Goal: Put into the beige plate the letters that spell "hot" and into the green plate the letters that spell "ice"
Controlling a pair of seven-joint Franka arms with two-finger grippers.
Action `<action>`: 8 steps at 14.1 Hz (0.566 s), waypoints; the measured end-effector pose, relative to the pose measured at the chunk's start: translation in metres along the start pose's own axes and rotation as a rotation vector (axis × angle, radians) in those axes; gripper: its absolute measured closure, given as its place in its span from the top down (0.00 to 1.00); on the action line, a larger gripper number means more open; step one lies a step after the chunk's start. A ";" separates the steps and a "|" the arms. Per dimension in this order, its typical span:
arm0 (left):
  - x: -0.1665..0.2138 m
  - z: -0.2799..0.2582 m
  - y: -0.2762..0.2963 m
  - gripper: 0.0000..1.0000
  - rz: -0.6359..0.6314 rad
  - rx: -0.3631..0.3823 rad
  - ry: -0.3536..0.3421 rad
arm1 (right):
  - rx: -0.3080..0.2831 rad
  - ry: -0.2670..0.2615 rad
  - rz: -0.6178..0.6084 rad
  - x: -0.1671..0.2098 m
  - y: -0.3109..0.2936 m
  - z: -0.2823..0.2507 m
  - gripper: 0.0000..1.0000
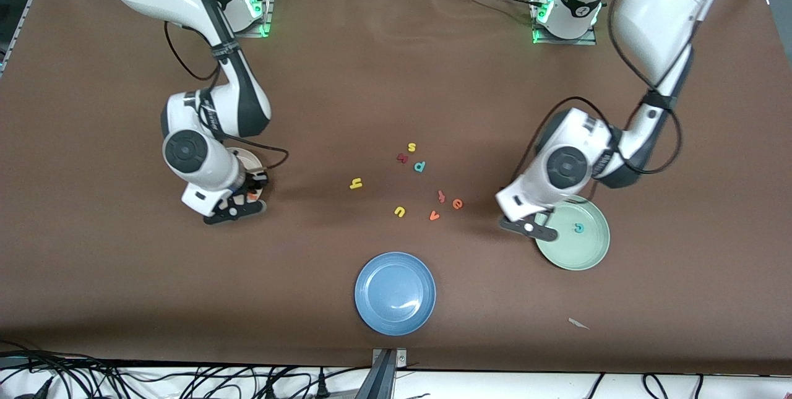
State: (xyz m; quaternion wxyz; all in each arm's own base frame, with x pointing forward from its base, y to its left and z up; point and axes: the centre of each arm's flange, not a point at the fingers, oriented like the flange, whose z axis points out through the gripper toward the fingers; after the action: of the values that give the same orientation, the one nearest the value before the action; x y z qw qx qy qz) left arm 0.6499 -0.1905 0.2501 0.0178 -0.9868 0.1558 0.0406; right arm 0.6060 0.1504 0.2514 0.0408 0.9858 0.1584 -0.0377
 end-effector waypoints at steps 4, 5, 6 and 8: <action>-0.004 0.003 -0.056 0.15 0.087 -0.007 -0.003 | -0.016 0.012 -0.061 -0.041 0.040 0.028 0.22; -0.005 0.003 -0.062 0.26 0.092 -0.008 -0.005 | -0.014 0.014 -0.058 -0.043 0.041 0.030 0.34; -0.005 0.004 -0.063 0.34 0.094 -0.009 -0.005 | 0.002 0.020 -0.043 -0.043 0.039 0.029 0.42; -0.004 0.001 -0.059 0.53 0.103 -0.011 0.000 | 0.071 0.041 0.014 -0.040 0.021 0.025 0.63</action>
State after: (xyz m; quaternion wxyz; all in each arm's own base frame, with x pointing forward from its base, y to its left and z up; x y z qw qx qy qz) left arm 0.6639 -0.1333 0.2503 0.0102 -0.9776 0.2060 0.0424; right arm 0.5734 0.1161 0.2315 0.0030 0.9883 0.1509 -0.0226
